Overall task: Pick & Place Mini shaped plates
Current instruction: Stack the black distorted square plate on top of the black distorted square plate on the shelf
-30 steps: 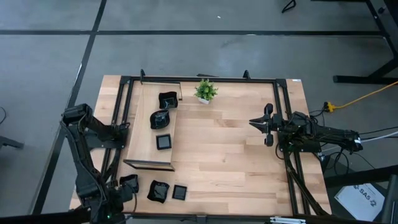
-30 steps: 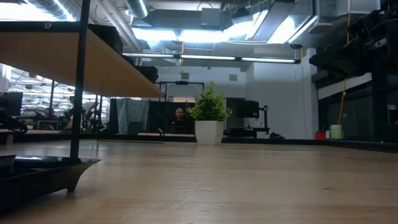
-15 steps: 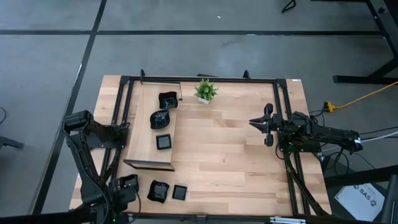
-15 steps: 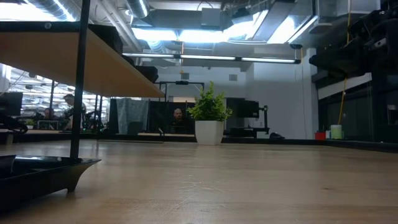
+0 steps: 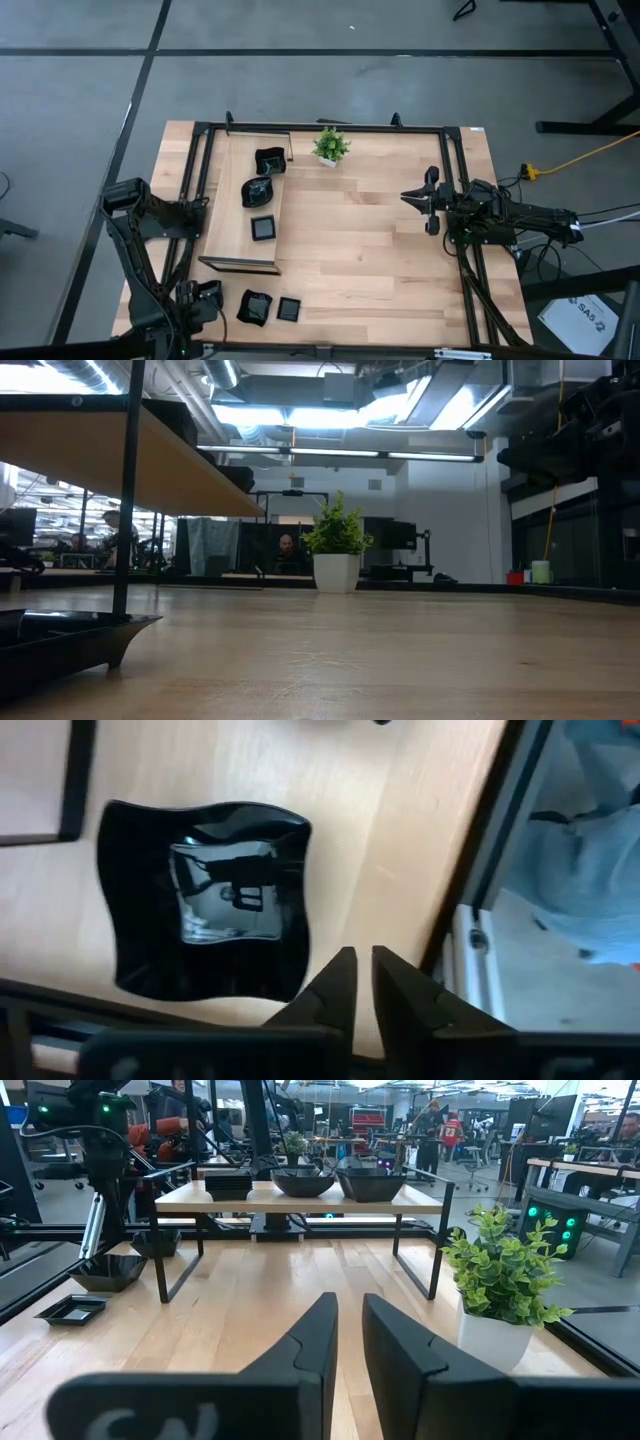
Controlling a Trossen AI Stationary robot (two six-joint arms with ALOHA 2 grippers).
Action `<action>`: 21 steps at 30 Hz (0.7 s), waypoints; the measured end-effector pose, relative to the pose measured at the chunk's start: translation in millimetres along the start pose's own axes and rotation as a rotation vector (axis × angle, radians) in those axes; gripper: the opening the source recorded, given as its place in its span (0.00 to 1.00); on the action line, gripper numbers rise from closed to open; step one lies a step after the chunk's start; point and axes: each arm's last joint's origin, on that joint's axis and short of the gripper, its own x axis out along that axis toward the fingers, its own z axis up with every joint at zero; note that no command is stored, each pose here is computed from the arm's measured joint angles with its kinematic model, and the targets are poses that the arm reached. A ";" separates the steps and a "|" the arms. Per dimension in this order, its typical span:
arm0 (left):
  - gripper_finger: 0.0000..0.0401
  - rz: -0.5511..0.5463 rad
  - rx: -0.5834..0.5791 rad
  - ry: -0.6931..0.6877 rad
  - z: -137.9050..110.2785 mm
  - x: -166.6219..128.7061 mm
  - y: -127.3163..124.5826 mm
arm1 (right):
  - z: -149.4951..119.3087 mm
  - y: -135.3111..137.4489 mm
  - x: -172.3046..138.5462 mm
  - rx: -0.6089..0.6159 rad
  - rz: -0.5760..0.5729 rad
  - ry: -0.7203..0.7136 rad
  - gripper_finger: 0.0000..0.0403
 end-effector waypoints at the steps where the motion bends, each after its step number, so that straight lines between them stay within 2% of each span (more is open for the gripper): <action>1: 0.09 0.009 0.007 -0.002 0.5 0.7 0.5 | 0.0 0.0 0.0 0.000 0.000 0.000 0.13; 4: 0.16 0.031 0.031 -0.001 4.4 6.7 -0.2 | 0.0 0.0 0.0 0.000 0.000 0.000 0.13; 11: 0.30 0.080 -0.004 0.044 15.8 13.1 3.1 | 0.0 0.0 0.0 0.000 0.000 0.000 0.13; 15: 0.33 0.101 0.019 0.053 16.9 17.0 3.4 | 0.0 0.0 0.0 0.000 0.000 0.000 0.13; 21: 0.33 0.150 0.066 0.113 15.8 34.5 0.6 | 0.0 0.0 0.0 0.000 0.000 0.000 0.13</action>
